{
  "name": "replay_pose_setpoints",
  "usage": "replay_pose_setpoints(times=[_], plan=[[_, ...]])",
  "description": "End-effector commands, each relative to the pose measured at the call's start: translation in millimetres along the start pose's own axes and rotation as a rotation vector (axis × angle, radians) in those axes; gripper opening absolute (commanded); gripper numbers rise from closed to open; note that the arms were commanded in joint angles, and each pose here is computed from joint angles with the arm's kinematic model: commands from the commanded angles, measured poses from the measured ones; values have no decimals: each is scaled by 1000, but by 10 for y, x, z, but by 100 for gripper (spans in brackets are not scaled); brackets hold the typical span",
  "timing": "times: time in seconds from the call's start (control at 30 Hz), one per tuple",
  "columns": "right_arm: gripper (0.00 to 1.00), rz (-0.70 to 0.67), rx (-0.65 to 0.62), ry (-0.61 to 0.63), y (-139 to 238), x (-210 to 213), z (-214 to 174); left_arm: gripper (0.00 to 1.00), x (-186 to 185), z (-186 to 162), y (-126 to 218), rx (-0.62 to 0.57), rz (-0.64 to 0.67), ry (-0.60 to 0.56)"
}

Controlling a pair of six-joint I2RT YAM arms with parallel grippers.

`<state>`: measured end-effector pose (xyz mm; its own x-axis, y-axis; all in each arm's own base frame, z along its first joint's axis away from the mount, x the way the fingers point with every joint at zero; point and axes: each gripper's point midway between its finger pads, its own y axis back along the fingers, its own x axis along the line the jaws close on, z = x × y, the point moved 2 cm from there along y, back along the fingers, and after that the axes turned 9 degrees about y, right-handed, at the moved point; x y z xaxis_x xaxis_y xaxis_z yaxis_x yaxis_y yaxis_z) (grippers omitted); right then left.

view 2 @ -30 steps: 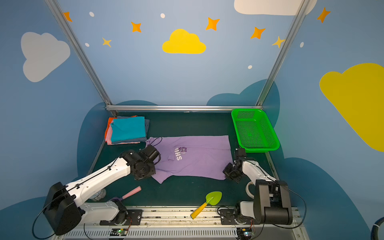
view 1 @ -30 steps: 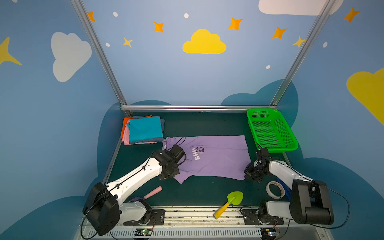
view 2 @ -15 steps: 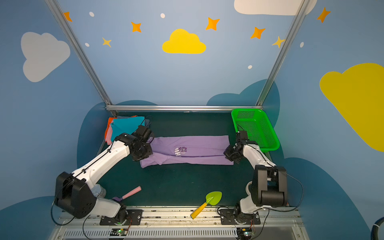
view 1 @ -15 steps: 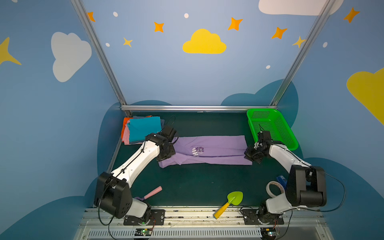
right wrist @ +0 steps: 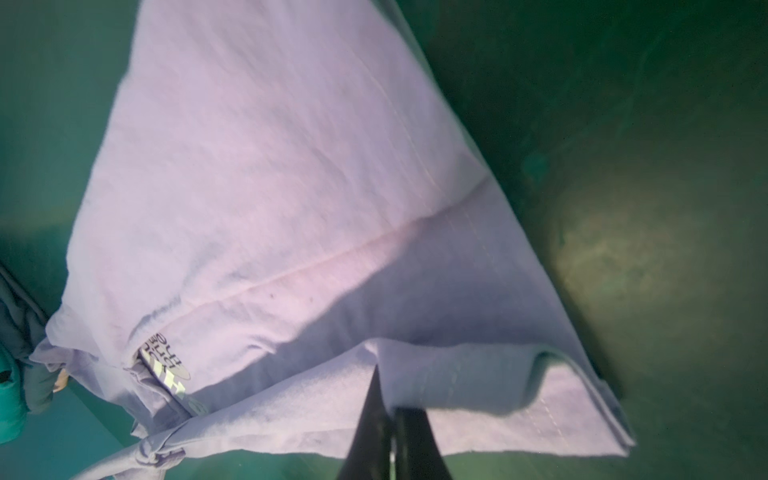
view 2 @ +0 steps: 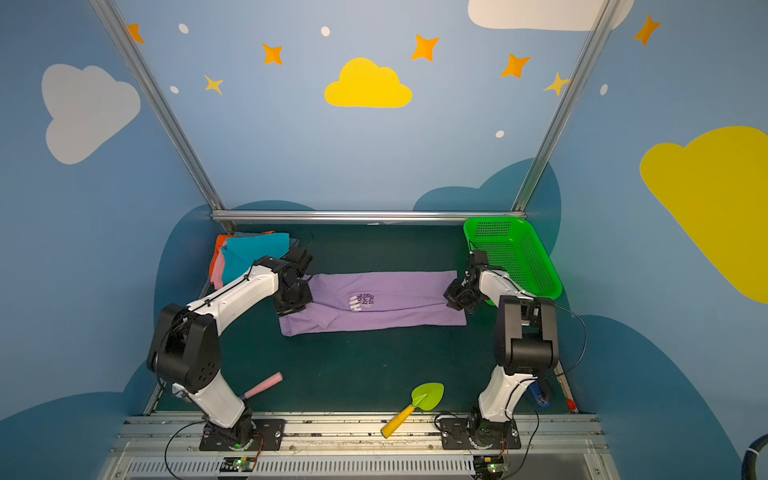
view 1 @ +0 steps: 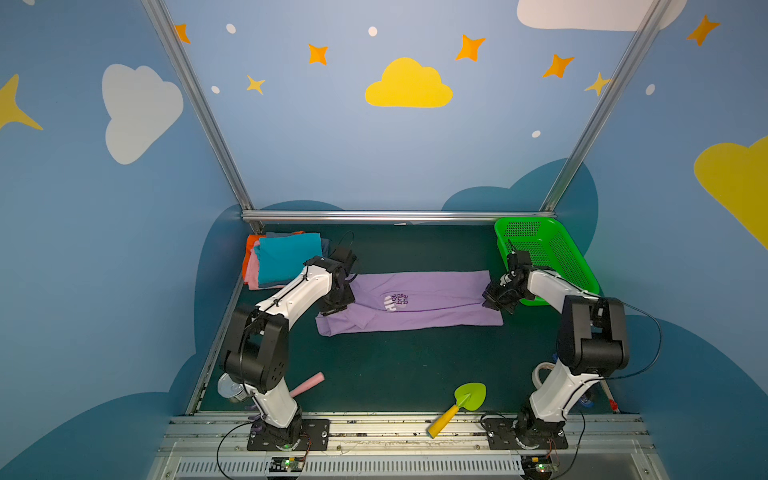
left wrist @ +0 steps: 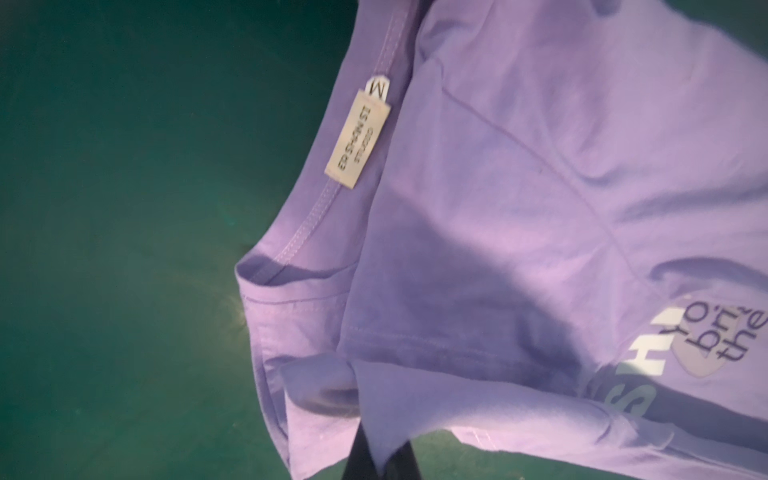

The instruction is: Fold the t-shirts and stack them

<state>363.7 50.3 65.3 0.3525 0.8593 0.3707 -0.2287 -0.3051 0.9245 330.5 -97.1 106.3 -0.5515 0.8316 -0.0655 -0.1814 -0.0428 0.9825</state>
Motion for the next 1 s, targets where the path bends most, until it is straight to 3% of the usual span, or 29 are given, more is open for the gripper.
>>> replay_pose_setpoints(times=[0.0,0.13,0.23,0.33,0.53,0.7,0.83,0.9,0.97], plan=[[9,-26,1,11,7,19,46,12,-42,147,-22,-27,12,12],[24,-22,-15,33,73,130,95,22,-103,322,-122,-58,50,18],[29,-20,-40,64,185,262,147,30,-138,479,-238,-58,75,38],[30,-25,-81,109,360,417,181,25,-202,647,-233,-56,83,55],[25,-107,-206,315,738,783,47,26,-246,794,190,-142,33,62],[24,-133,-261,575,740,1160,-280,26,-11,629,436,-165,29,84],[17,-120,-212,732,526,1461,-636,22,99,319,362,-111,-19,77],[2,-80,-151,804,343,1646,-873,21,137,143,273,-72,-26,75],[0,-50,-87,863,152,1800,-1104,21,134,-18,190,-35,-32,62]])
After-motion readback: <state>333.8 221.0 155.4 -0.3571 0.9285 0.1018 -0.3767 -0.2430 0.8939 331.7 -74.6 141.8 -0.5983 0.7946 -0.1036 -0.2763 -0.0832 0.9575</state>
